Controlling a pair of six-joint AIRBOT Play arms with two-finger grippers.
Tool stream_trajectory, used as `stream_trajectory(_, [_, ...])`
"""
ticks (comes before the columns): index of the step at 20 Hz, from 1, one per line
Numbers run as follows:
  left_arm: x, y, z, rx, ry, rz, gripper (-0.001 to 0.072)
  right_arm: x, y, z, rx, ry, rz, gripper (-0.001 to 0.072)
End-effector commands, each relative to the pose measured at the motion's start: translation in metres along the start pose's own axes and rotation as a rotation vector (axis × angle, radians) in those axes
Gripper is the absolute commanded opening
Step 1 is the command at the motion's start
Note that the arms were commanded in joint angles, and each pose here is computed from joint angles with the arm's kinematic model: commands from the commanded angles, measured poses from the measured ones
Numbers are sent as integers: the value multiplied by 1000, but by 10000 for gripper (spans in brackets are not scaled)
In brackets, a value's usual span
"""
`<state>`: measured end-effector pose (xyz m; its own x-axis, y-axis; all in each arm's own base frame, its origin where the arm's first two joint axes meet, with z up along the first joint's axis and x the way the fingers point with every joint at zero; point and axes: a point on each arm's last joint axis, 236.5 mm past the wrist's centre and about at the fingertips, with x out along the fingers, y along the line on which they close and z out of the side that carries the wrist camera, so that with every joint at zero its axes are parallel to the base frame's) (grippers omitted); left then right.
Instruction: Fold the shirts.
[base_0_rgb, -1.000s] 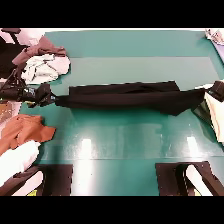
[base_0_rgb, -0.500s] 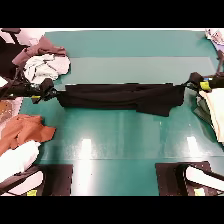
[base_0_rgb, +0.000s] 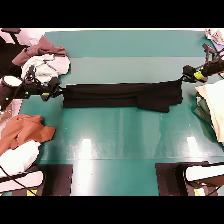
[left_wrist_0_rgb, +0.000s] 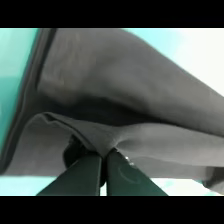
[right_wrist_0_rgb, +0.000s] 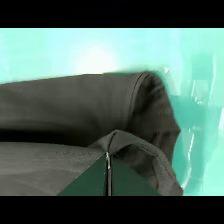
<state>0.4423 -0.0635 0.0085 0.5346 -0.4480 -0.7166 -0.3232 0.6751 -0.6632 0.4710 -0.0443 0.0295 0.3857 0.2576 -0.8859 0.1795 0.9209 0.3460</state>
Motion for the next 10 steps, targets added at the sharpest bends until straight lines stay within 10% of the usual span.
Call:
stream_trajectory(1, [17,-2,12,11,-19,-8,31,14,-1,12,-16,22,-11,14])
stream_trajectory(10, [56,-18,38,38,-66,-15,31,51,-6,35,1,43,-5,16])
